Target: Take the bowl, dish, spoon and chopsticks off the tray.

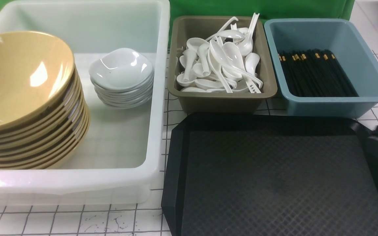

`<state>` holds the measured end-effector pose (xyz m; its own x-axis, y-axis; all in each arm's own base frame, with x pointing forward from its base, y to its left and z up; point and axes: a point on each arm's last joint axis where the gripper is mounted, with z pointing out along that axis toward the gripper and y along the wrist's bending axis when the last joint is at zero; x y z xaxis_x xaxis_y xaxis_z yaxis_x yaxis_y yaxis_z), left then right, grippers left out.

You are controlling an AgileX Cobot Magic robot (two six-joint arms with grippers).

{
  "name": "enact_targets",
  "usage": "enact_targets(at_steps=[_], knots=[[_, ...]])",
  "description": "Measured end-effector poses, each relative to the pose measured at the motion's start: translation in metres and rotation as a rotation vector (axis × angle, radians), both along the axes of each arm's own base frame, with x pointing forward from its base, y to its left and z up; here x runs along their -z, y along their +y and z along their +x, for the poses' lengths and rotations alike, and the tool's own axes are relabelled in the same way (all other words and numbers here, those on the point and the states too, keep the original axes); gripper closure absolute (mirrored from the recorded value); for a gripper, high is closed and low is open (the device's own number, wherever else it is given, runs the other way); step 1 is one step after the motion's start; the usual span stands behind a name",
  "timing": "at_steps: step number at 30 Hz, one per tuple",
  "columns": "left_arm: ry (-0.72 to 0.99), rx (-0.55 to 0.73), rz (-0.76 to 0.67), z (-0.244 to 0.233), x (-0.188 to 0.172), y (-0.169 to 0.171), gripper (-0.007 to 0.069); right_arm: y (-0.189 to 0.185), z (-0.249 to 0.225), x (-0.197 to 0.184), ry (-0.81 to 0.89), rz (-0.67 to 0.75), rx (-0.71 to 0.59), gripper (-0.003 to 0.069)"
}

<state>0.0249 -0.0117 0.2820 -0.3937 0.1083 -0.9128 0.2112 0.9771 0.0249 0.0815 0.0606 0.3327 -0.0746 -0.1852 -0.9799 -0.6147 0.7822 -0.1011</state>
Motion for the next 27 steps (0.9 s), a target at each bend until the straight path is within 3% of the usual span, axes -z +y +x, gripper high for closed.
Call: enact_targets(at_steps=[3, 11, 17, 27], knots=[[0.0, 0.0, 0.0, 0.0, 0.0, 0.0, 0.0638, -0.015, -0.002, 0.015, -0.056, 0.064, 0.132, 0.0623], [0.0, 0.0, 0.0, 0.0, 0.0, 0.0, 0.0638, -0.047, -0.017, 0.077, -0.174, 0.132, 0.454, 0.0624], [0.0, 0.0, 0.0, 0.0, 0.0, 0.0, 0.0638, -0.056, -0.021, 0.123, -0.149, 0.087, 0.585, 0.0624], [0.0, 0.001, -0.003, 0.0, 0.0, 0.0, 0.0638, -0.066, -0.026, 0.152, 0.038, 0.051, 0.731, 0.0624]])
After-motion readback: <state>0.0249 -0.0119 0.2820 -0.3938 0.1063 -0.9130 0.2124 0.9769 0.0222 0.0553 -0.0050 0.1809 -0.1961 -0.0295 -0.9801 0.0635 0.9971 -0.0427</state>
